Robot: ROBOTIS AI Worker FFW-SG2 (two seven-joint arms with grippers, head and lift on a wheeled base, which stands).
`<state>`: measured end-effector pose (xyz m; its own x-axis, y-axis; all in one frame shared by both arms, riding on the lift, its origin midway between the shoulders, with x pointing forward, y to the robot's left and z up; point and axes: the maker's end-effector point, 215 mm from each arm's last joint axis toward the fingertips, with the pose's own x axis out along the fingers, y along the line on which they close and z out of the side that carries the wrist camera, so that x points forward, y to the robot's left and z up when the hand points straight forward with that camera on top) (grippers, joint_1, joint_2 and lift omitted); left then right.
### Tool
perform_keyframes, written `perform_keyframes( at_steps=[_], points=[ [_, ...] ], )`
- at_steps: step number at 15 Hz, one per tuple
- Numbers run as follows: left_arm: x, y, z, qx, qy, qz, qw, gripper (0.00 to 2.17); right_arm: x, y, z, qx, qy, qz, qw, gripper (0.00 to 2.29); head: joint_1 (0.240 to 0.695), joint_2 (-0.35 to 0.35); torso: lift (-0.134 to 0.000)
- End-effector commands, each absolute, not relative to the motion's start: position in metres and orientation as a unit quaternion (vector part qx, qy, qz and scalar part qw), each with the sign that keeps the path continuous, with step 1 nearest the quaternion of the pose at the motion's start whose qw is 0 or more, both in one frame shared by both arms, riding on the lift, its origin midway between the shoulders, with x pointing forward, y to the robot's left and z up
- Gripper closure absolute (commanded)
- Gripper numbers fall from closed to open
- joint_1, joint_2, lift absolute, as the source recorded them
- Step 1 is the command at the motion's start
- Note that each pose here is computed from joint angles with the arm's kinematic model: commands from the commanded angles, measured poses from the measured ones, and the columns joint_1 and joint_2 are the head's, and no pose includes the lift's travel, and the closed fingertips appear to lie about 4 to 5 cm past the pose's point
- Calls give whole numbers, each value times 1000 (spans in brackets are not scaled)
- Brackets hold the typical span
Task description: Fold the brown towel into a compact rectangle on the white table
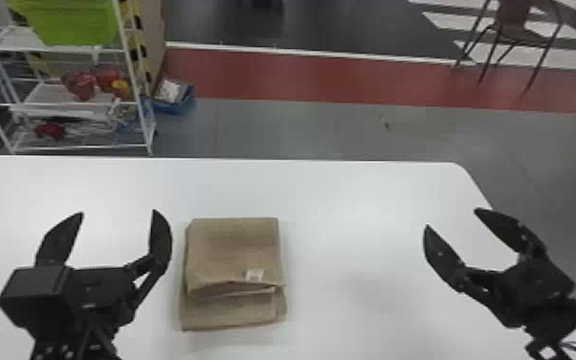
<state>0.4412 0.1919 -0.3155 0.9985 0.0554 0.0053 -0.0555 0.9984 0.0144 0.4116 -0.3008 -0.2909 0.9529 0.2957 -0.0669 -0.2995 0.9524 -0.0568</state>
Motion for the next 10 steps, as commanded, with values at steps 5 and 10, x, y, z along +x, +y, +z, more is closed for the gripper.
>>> perform_keyframes(
  at_steps=[5,10],
  points=[
    [439,190,-312,11,-6,18,1000,53,409,-297,-285,-16,14,156,988,66,695,-150,-122],
    [437,188,-310,10,-4,14,1000,53,411,-291,-283,-10,10,157,988,66,695,-139,-122]
  ],
)
